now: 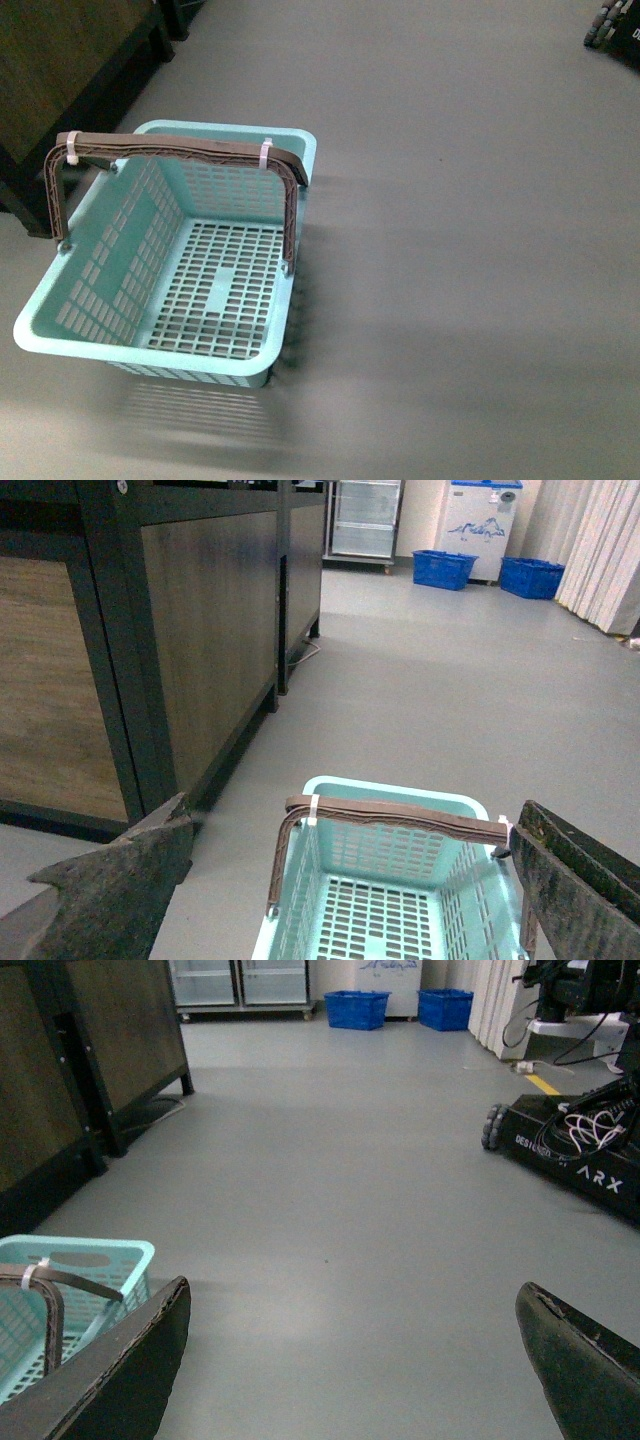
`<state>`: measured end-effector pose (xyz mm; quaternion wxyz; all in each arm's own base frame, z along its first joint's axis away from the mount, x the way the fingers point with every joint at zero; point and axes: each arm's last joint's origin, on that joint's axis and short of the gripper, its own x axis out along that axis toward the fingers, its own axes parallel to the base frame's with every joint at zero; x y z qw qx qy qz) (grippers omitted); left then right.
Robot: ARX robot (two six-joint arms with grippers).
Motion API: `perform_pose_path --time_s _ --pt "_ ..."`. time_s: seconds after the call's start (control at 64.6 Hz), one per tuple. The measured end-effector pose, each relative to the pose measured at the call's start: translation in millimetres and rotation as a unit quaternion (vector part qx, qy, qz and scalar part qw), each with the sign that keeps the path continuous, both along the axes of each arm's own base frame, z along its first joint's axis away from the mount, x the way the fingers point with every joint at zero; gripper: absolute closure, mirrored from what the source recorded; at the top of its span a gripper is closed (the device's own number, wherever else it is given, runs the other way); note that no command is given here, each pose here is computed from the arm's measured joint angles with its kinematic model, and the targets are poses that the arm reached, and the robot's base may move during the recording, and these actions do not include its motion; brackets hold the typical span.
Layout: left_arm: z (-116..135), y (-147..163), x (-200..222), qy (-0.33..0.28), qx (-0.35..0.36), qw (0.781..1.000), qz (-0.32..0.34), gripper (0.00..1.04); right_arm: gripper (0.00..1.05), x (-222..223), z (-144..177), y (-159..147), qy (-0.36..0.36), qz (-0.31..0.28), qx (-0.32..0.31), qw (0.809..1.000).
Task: Pick mango and avocado into basket
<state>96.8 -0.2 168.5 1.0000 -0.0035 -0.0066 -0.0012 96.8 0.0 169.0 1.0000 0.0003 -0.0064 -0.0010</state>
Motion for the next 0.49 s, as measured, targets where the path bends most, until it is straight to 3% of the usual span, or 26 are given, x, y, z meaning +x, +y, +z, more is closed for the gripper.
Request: perform_pose_path --time_s 0.464,0.495 --pt "0.0 0.0 0.0 0.000 0.000 1.000 0.000 0.08 0.09 0.0 0.0 0.0 0.000 0.000 0.000 1.000" --pt "-1.1 0.0 0.5 0.021 -0.016 0.999 -0.018 0.08 0.09 0.0 0.0 0.0 0.000 0.000 0.000 1.000"
